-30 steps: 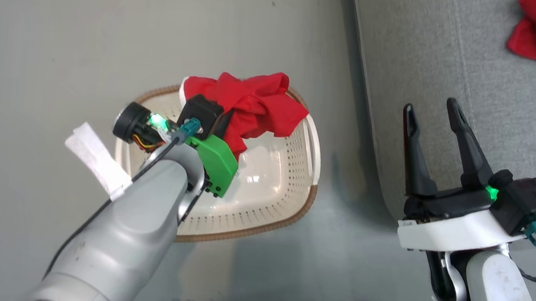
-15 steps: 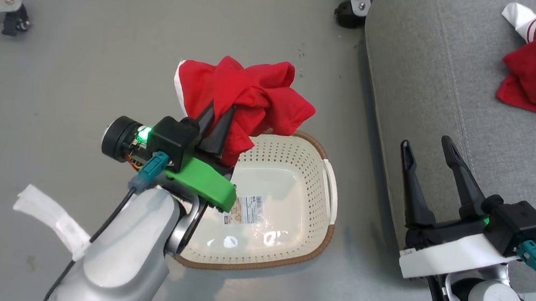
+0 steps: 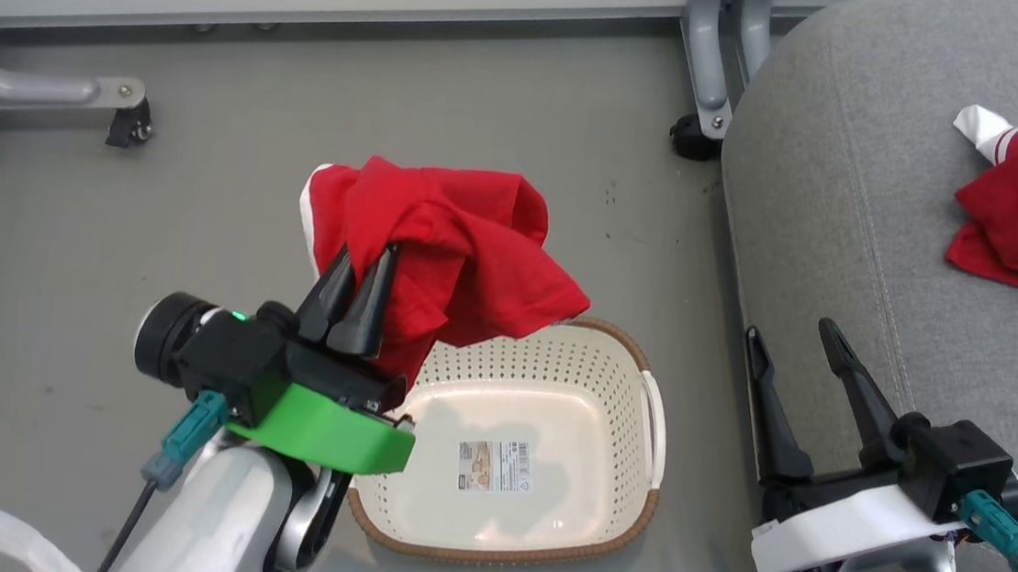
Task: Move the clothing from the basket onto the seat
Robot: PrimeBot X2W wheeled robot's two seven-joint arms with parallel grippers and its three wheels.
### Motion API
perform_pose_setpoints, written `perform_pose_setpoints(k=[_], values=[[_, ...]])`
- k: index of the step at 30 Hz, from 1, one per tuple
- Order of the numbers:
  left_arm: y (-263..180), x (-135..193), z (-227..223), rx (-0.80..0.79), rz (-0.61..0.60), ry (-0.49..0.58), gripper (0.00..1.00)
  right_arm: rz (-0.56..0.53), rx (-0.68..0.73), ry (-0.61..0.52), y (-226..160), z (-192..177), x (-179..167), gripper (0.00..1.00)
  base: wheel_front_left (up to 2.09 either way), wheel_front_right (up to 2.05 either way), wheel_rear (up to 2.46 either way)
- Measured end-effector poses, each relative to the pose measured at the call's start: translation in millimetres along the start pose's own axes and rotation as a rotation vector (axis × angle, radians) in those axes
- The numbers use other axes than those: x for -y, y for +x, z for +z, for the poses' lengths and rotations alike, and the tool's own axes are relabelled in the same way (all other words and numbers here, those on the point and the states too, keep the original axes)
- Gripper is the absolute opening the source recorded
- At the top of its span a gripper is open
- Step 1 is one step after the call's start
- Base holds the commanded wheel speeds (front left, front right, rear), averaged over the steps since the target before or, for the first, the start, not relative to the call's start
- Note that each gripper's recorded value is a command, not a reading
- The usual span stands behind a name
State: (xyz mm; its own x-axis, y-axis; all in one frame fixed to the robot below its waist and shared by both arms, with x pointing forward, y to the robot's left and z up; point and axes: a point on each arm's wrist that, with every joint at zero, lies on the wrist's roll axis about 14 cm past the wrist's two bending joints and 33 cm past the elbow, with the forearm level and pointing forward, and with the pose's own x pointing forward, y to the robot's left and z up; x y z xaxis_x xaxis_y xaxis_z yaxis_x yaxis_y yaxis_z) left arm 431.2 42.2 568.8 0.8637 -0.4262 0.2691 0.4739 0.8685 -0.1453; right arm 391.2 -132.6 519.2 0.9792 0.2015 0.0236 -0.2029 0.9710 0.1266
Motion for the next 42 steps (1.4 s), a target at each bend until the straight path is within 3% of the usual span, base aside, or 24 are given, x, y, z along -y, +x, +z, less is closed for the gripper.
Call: perform_pose_setpoints(k=[13, 31, 36, 42], values=[[-42.1, 15.0, 22.6, 0.028, 0.028, -0.004, 0.0, 0.016, 0.003, 0.006, -36.1, 11.0, -14.1, 1.0, 0.0, 0.0, 0.0], [-46.0, 20.4, 38.6, 0.067, 0.016, 0.006, 0.0, 0.023, 0.025, 0.008, -49.5, 21.8, -19.7, 1.0, 0.0, 0.0, 0.0], [-46.5, 20.3, 35.8, 0.058, 0.017, 0.001, 0.0, 0.077, 0.016, 0.019, -46.4, 20.1, -37.7, 1.0, 0.0, 0.0, 0.0], [-44.7, 20.2, 30.2, 0.045, 0.014, -0.01, 0.0, 0.226, 0.026, 0.034, -28.9, 24.5, -78.6, 1.0, 0.0, 0.0, 0.0]])
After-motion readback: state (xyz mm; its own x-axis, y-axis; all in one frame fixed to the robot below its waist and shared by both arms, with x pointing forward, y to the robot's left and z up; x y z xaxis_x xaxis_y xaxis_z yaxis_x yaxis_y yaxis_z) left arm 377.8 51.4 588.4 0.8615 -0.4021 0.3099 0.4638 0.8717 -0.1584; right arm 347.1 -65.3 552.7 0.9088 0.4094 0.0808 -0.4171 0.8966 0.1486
